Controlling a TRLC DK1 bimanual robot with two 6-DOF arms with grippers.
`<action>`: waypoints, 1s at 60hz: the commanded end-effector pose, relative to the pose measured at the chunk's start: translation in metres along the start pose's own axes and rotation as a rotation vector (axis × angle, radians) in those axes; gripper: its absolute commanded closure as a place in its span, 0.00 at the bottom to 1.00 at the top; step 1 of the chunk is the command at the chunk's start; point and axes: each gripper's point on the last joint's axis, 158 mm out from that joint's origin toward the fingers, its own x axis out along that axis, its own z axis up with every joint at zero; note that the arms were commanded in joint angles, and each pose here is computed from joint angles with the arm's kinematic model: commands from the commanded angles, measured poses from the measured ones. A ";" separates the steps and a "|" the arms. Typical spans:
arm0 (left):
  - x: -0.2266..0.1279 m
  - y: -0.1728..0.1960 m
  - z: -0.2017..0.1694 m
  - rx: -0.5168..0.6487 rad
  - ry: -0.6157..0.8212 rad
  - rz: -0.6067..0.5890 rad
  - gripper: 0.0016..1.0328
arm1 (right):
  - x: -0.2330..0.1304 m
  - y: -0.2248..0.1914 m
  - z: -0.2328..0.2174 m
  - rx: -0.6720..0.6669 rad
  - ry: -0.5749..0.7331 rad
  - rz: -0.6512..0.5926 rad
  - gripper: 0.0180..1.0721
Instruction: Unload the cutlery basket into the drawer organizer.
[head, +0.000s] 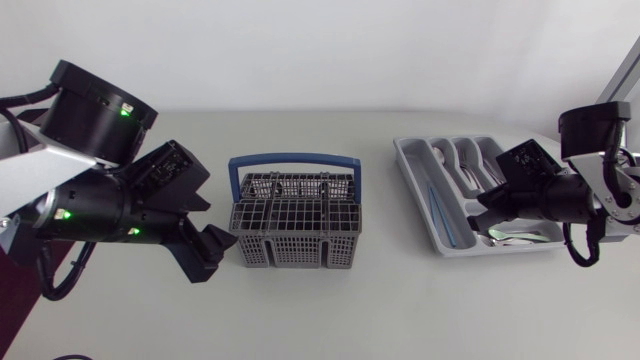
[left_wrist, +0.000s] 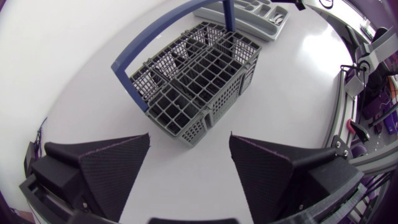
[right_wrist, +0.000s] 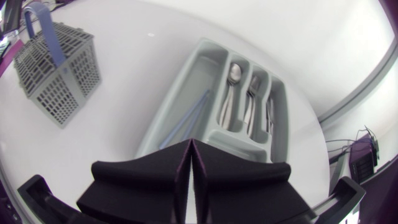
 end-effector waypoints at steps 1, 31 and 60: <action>0.001 0.001 -0.015 0.012 0.030 0.003 0.05 | -0.006 0.034 -0.001 0.010 0.000 0.075 0.95; 0.021 0.007 -0.032 -0.034 0.068 -0.052 0.05 | -0.033 0.193 0.036 -0.143 -0.074 0.431 0.95; 0.041 0.009 -0.039 -0.053 0.097 -0.113 0.05 | -0.026 0.240 0.031 -0.198 -0.035 0.541 0.95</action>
